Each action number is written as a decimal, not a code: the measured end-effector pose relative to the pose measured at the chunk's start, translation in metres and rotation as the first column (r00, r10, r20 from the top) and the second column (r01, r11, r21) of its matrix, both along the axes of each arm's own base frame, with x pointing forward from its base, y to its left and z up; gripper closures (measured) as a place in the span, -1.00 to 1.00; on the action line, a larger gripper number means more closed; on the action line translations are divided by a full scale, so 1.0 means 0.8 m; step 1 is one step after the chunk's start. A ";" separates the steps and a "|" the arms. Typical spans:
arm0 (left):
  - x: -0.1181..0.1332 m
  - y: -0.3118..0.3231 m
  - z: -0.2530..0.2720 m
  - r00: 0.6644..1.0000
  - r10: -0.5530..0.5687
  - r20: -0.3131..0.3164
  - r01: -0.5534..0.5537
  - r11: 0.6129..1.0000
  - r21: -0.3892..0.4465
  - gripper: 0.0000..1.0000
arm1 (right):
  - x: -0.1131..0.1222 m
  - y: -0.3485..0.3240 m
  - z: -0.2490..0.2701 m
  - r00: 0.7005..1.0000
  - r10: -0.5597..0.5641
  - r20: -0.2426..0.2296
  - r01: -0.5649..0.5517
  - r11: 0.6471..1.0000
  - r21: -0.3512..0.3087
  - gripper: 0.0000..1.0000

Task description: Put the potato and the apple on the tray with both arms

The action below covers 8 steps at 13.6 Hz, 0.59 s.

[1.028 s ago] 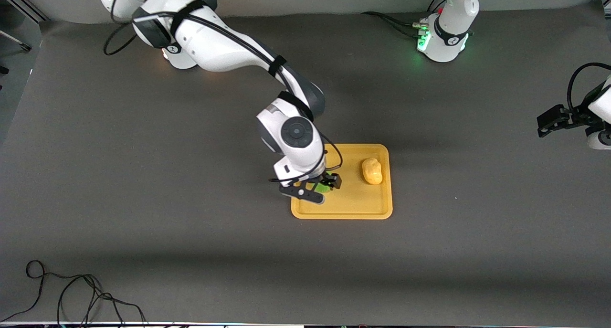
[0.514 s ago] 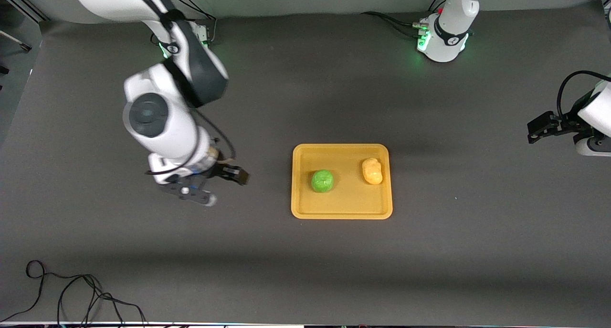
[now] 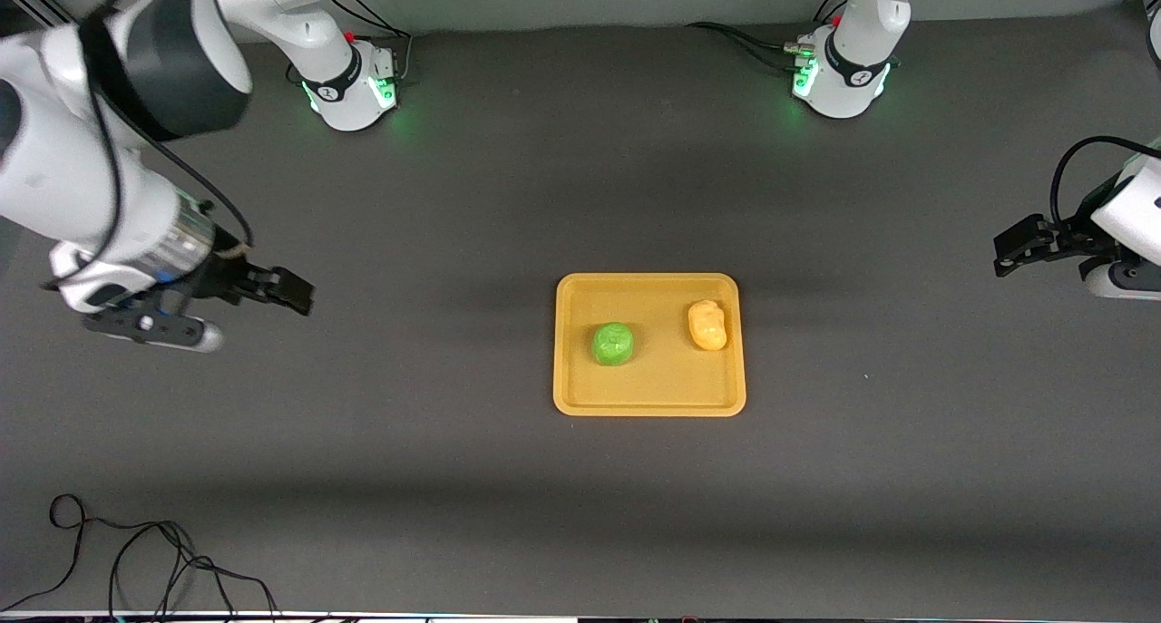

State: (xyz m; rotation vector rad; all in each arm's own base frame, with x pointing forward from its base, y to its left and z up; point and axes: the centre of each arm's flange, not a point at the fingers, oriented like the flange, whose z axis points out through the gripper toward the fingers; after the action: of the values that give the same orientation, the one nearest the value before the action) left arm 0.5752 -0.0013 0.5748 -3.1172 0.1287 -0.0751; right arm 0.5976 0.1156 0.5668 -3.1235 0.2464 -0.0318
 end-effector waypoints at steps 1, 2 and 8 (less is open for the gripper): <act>0.000 0.000 0.000 1.000 0.000 0.000 0.000 1.000 0.000 -1.00 | -0.010 -0.030 0.012 1.000 0.026 0.008 -0.026 1.000 0.004 -1.00; 0.000 0.000 0.000 1.000 -0.001 -0.001 0.001 1.000 0.000 -1.00 | -0.021 -0.057 0.022 0.999 0.034 0.016 -0.034 0.999 0.007 -1.00; -0.001 -0.003 -0.004 1.000 -0.006 -0.006 0.006 1.000 0.000 -1.00 | -0.064 -0.096 0.039 0.995 0.103 0.011 -0.103 0.994 -0.028 -1.00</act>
State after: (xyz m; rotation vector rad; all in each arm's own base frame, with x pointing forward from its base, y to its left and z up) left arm 0.5748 -0.0038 0.5719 -3.1172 0.1380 -0.0659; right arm 0.5465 0.0388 0.5979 -3.1570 0.0850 -0.0541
